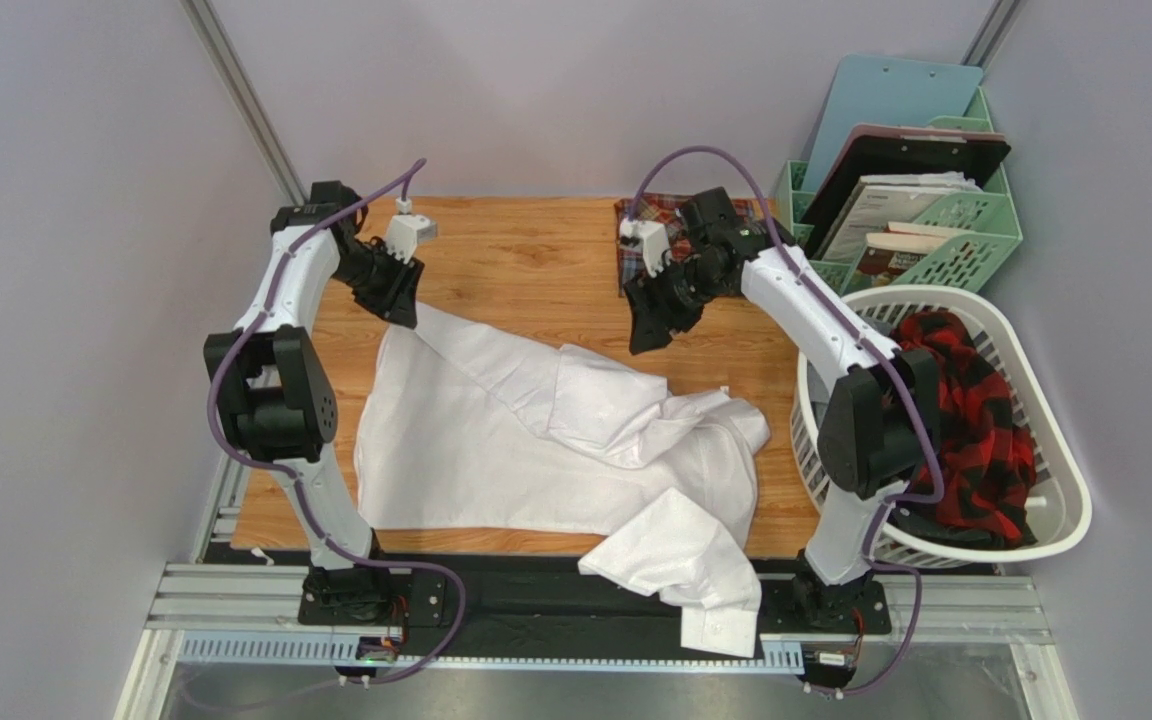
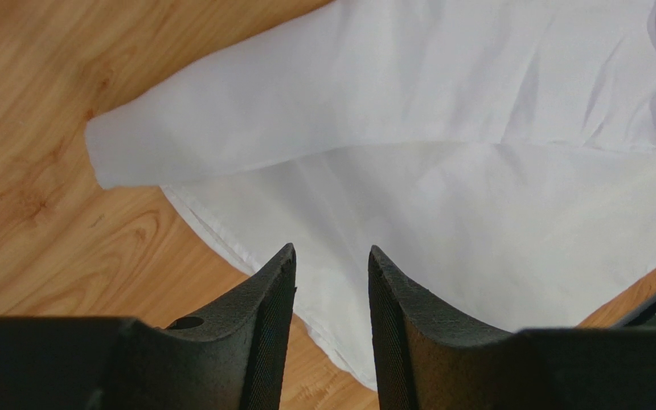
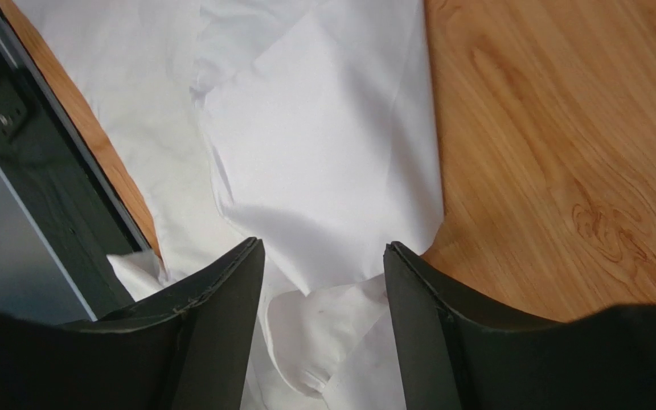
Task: Fold and stack the long sleeve shirts
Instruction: Flatten the shirt out
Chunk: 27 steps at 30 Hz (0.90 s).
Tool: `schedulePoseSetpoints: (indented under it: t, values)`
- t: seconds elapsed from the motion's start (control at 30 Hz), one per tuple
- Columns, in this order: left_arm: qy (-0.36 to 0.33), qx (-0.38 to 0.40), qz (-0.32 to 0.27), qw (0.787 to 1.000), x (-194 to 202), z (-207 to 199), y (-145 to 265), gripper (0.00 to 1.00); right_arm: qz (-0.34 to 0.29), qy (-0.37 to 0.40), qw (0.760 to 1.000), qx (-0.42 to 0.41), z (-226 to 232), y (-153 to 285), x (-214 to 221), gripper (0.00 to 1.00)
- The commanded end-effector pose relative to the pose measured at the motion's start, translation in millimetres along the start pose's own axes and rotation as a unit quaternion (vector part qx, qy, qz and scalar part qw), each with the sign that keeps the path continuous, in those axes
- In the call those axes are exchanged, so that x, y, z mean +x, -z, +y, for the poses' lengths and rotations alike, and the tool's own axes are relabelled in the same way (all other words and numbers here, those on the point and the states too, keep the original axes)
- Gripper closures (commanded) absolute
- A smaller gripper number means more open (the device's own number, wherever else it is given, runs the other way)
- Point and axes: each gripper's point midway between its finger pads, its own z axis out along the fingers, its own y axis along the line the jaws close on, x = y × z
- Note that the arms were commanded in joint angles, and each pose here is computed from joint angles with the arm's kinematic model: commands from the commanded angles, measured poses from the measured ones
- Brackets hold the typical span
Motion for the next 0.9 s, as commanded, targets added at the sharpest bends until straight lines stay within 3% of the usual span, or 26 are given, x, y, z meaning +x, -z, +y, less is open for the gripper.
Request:
schedulePoseSetpoints:
  t: [0.0,0.03,0.13,0.3,0.5,0.67,0.7,0.87]
  values:
    - [0.018,0.008,-0.039,0.999,-29.6,9.5,-1.0,0.56,-0.006,-0.189,0.981,-0.036,-34.3,-24.4,-4.2,0.39]
    - [0.016,0.005,-0.043,0.999,-33.1,11.5,0.8,0.56,-0.005,-0.237,0.971,-0.042,-42.8,-24.4,1.7,0.36]
    - [0.017,-0.003,-0.042,0.999,-34.1,16.4,0.2,0.55,0.006,-0.281,0.958,-0.053,-47.0,-36.3,19.5,0.26]
    - [0.019,-0.009,-0.036,0.999,-33.3,20.4,-2.2,0.54,0.038,-0.353,0.934,-0.046,-51.6,-58.4,45.2,0.25]
    - [0.025,-0.009,-0.035,0.999,-32.6,20.8,-4.0,0.54,0.054,-0.386,0.918,-0.073,-48.4,-71.1,53.9,0.27]
    - [0.028,-0.012,-0.032,0.999,-30.8,22.3,-3.9,0.54,0.023,-0.387,0.913,-0.128,-44.0,-68.3,30.0,0.4]
    - [0.026,-0.013,-0.031,0.999,-31.2,22.4,-3.8,0.54,0.013,-0.379,0.916,-0.128,-45.8,-64.7,24.1,0.51]
    - [0.027,-0.014,-0.028,0.999,-29.0,23.6,-4.9,0.55,-0.045,-0.314,0.942,-0.107,-52.0,-30.3,-7.2,0.78]
